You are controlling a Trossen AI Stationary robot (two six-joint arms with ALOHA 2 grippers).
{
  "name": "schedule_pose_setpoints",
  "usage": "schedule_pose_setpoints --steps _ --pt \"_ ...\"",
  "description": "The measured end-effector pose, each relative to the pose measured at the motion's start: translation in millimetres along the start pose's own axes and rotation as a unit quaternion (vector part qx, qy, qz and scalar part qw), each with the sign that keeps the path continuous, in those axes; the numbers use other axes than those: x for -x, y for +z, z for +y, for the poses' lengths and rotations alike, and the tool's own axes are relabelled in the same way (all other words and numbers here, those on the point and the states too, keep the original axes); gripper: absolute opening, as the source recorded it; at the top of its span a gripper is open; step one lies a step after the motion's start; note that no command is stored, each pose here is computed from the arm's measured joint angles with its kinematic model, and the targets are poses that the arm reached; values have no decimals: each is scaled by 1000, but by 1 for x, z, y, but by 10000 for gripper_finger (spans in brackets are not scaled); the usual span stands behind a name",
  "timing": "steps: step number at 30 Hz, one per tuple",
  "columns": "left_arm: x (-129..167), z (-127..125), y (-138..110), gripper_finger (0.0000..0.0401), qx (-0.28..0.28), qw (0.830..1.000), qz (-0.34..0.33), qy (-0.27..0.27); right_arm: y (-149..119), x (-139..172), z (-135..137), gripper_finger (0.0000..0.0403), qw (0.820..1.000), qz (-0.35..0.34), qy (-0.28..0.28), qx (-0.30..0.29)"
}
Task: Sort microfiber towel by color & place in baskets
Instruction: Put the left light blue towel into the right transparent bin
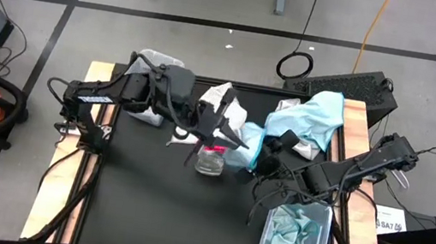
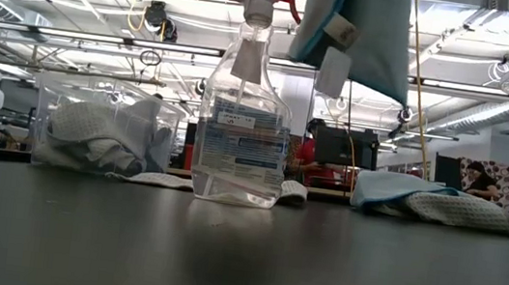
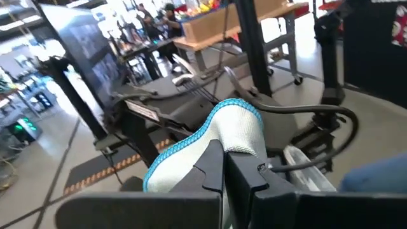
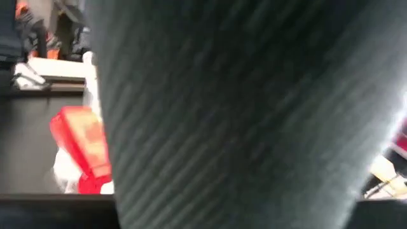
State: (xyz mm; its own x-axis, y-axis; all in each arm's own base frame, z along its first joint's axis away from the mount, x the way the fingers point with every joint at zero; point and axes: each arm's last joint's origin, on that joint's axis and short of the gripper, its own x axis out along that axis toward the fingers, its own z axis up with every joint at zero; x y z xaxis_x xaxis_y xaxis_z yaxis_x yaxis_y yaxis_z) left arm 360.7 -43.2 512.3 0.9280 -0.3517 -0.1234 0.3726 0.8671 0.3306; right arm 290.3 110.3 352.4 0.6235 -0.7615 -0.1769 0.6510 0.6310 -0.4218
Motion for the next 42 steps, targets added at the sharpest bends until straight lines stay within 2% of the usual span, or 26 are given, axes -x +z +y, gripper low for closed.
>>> schedule_pose_setpoints --steps 3,5,8,16,19,22,30,33,36,42 --pt "-1 -7 -1 3 4 1000 16 -16 -2 2 1 49 1000 4 9 16" --pt "-2 -14 -4 3 9 999 35 -30 -3 5 2 14 999 3 17 28" --pt "-3 -25 -9 3 14 995 77 -55 -2 12 1 13 999 -2 26 30" --pt "1 -46 -23 5 39 979 183 -79 8 41 -20 4 998 -31 63 6" --pt "1 -52 -27 24 41 974 208 -84 12 54 -32 3 995 -44 91 -8" --pt "-4 -59 -33 67 36 970 228 -80 16 67 -40 3 987 -55 147 -20" --pt "-13 -75 -36 258 28 966 236 -100 18 103 -54 2 951 -78 296 -31" --pt "-13 -76 -36 309 39 966 239 -92 16 118 -56 2 934 -86 346 -28" --pt "-14 -77 -38 328 61 962 251 -82 13 132 -55 2 912 -88 400 -24" --pt "-15 -79 -43 330 73 955 277 -76 7 157 -54 2 864 -75 497 -31"
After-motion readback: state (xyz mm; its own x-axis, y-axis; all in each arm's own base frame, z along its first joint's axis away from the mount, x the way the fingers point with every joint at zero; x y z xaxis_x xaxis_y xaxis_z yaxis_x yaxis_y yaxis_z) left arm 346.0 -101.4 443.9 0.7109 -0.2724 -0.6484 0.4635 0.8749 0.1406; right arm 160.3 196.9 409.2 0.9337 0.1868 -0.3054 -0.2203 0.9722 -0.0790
